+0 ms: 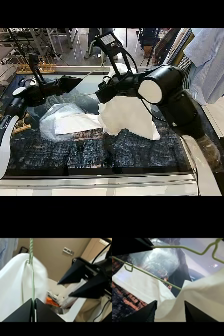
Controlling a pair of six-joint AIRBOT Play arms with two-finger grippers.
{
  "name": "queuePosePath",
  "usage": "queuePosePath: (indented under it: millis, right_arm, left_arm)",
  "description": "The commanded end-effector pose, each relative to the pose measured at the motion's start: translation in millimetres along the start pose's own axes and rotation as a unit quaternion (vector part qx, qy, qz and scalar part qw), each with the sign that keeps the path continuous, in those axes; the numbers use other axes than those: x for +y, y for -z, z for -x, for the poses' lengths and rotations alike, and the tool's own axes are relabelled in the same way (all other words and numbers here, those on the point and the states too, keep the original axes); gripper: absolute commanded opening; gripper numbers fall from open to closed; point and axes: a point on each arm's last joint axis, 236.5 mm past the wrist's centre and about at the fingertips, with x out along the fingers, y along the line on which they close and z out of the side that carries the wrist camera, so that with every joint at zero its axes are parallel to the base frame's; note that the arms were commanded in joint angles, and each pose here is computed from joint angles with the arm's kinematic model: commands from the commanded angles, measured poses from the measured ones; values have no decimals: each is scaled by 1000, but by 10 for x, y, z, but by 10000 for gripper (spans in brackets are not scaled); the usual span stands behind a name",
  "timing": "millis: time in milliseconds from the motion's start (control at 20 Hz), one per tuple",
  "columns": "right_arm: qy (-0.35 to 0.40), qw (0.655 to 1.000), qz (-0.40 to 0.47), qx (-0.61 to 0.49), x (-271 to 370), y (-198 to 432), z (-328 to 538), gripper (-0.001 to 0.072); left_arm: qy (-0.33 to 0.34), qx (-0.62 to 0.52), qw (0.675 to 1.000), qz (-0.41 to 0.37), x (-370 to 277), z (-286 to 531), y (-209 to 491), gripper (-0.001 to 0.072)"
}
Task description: Fold the clothes and pants, and hang the long-sleeved shirts on hangers.
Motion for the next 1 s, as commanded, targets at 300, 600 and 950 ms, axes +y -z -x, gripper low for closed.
queuePosePath:
  millis: [300, 600, 950]
  right_arm:
    - [173, 961, 218, 12, -1190, -19, 572, 428]
    - [178, 975, 133, 17, -1477, 133, 445, 427]
    - [38, 983, -155, 90, -1790, 1141, 354, 505]
  left_arm:
    - [29, 1, 1000, -7, -93, 52, 27, 18]
    - [28, 0, 1000, -7, -89, 53, 24, 17]
    - [16, -5, 1000, -10, -29, 160, -28, 17]
